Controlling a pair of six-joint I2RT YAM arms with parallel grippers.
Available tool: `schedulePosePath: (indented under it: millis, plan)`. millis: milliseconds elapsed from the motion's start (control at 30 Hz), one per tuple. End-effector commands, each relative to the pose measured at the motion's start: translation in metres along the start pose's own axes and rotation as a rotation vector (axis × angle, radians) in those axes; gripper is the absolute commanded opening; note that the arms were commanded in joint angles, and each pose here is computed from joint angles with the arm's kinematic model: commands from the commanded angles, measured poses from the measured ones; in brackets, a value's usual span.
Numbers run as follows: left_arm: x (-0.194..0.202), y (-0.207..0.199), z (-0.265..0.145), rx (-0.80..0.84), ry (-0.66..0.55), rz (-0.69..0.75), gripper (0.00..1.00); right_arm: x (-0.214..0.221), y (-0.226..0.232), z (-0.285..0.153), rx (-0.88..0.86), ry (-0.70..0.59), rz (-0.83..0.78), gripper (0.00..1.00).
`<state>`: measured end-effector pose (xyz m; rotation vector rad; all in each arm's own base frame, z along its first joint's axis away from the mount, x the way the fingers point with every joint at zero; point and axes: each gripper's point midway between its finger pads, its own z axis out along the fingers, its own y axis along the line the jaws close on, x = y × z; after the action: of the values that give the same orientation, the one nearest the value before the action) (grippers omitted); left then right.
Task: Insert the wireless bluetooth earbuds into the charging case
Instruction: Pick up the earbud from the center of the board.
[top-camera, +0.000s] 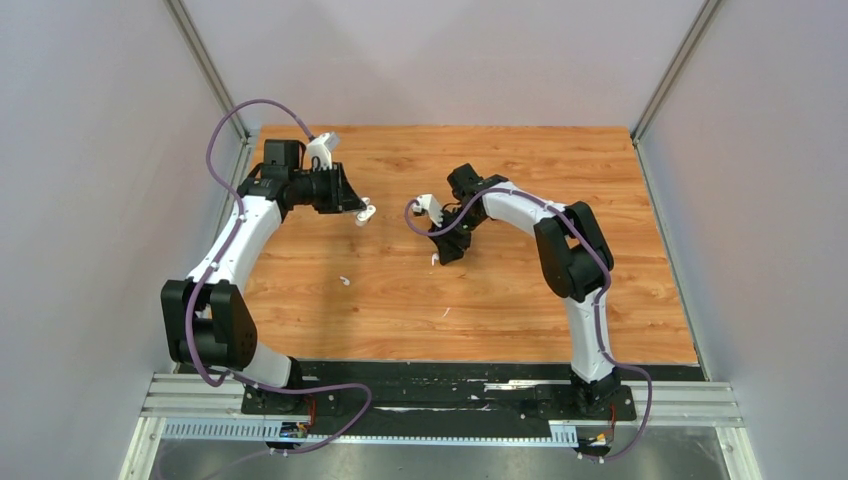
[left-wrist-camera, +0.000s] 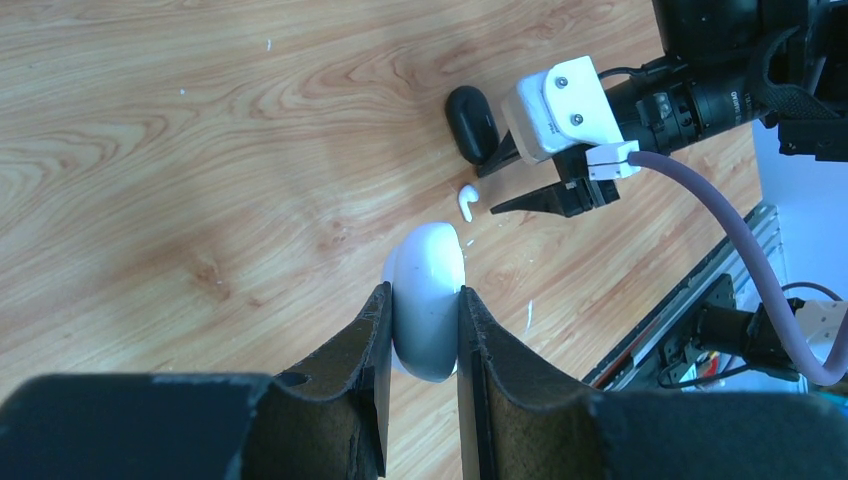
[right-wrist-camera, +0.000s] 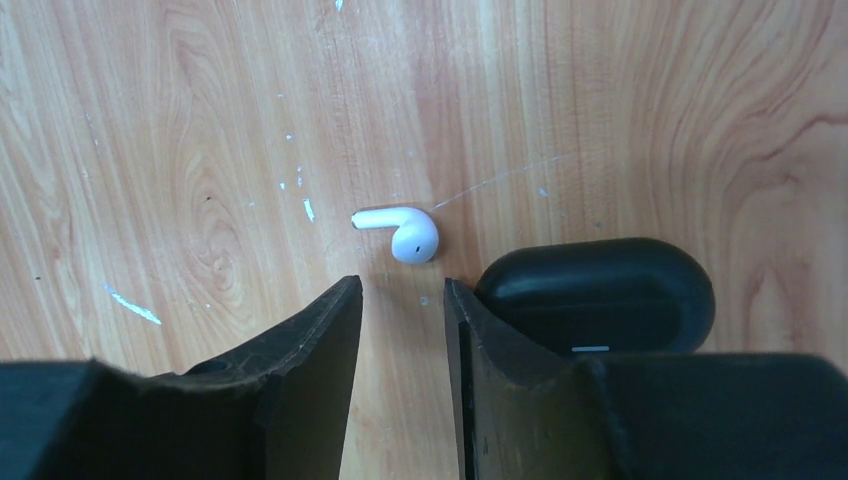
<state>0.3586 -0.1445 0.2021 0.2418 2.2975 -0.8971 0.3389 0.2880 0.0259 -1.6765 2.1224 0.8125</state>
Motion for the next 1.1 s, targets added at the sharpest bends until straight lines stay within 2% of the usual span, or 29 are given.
schedulePosePath:
  millis: [0, 200, 367, 633, 933, 1067]
  plan:
    - [-0.009, -0.011, -0.010, 0.019, -0.051, 0.041, 0.00, -0.024, -0.009, -0.002, 0.030, -0.070, -0.133, 0.39]
    - [-0.008, -0.011, -0.010, 0.023, -0.051, 0.039, 0.00, -0.024, -0.006, 0.004, 0.023, -0.078, -0.213, 0.40]
    - [-0.007, -0.012, -0.011, 0.023, -0.050, 0.038, 0.00, -0.023, 0.003, 0.010, 0.008, -0.071, -0.277, 0.37]
    - [-0.005, -0.011, -0.011, 0.021, -0.048, 0.034, 0.00, -0.021, 0.008, 0.016, -0.004, -0.058, -0.280, 0.30]
    - [-0.006, -0.011, -0.010, 0.023, -0.050, 0.032, 0.00, -0.008, 0.011, 0.014, 0.009, -0.022, -0.284, 0.30]
    - [-0.006, -0.011, -0.010, 0.023, -0.051, 0.032, 0.00, -0.009, 0.009, 0.014, 0.020, -0.023, -0.283, 0.24]
